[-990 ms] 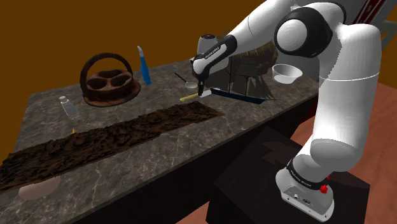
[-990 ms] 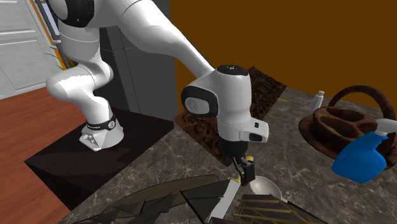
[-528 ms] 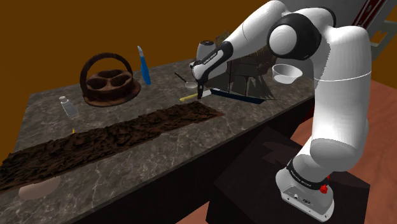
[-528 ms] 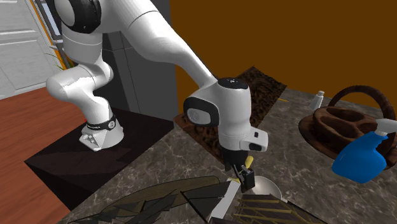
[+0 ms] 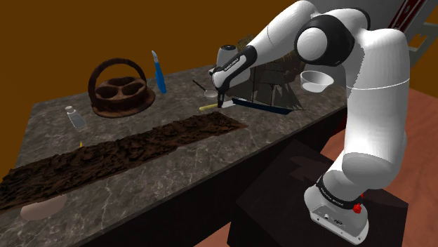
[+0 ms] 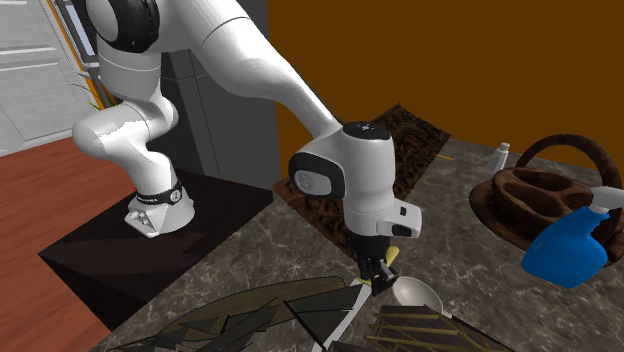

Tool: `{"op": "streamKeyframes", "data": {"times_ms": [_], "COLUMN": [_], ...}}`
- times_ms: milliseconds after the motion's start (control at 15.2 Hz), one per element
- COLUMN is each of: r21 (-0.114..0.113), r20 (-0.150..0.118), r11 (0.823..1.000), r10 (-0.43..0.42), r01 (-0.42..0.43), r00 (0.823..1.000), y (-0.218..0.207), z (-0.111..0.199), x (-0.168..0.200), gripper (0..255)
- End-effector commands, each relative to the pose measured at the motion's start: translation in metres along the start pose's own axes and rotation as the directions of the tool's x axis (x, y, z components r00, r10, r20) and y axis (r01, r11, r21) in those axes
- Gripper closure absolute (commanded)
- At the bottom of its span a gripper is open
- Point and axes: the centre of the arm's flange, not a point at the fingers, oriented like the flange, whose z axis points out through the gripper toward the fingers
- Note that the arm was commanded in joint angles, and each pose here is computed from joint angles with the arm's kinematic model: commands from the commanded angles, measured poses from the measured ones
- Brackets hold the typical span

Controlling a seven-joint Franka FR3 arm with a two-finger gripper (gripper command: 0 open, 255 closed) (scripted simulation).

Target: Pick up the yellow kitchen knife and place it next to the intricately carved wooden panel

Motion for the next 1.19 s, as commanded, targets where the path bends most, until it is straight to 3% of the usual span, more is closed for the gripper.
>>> {"op": "streamKeyframes", "data": {"times_ms": [0, 396, 1122], "r21": [0.0, 0.0, 0.0], "r20": [0.002, 0.002, 0.002], "r11": [1.0, 1.0, 1.0], "r10": [0.002, 0.002, 0.002], "r01": [-0.002, -0.002, -0.002], "r00": [1.0, 1.0, 1.0], "y": [0.001, 0.001, 0.009], "z": [0.001, 0.001, -0.056], "x": [-0.001, -0.001, 0.004], "gripper": [255, 255, 255]}}
